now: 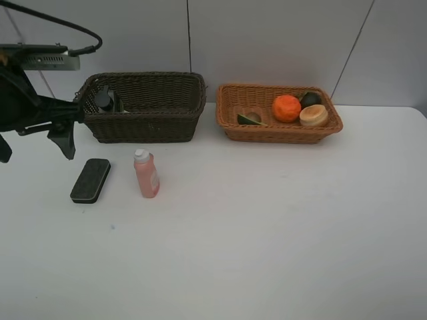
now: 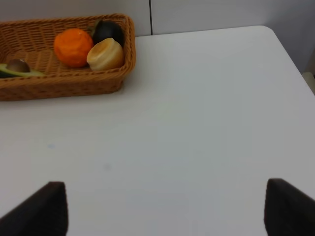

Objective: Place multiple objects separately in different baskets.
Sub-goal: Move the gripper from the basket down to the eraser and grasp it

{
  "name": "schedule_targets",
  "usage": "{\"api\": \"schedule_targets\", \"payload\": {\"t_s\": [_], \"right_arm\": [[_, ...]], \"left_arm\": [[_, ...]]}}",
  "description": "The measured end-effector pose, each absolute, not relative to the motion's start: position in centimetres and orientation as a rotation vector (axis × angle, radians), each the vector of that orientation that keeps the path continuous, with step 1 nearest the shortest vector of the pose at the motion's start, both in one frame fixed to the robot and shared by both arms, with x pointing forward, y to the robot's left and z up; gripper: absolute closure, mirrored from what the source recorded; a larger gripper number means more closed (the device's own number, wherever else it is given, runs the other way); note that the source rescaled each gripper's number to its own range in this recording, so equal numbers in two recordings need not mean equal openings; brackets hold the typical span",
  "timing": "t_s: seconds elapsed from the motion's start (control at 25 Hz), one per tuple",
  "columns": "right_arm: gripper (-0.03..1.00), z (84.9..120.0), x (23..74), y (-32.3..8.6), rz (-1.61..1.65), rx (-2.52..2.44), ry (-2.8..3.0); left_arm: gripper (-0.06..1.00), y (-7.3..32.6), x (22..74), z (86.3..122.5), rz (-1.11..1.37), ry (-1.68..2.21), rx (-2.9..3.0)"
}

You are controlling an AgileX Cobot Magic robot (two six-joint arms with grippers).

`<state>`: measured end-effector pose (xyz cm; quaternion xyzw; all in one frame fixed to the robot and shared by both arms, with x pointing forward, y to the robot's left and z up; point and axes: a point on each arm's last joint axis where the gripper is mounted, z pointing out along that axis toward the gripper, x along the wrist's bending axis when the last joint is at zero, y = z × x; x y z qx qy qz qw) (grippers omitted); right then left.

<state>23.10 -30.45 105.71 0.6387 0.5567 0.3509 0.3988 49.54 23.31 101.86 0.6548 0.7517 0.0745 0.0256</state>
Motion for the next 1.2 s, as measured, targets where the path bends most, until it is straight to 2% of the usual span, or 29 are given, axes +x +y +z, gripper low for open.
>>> {"api": "schedule_targets", "payload": {"t_s": [0.32, 0.88, 1.2], "right_arm": [[-0.03, 105.7, 23.1, -30.5, 0.888, 1.617, 1.409], [-0.03, 105.7, 23.1, -30.5, 0.888, 1.617, 1.409], [-0.03, 105.7, 23.1, -30.5, 0.888, 1.617, 1.409]], "left_arm": [[-0.06, 23.0, 50.3, 99.8, 0.252, 2.244, 2.048], [-0.06, 24.1, 54.8, 90.5, 0.184, 2.266, 2.112], [-0.06, 23.7, 56.7, 88.7, 0.178, 2.257, 2.126]]}}
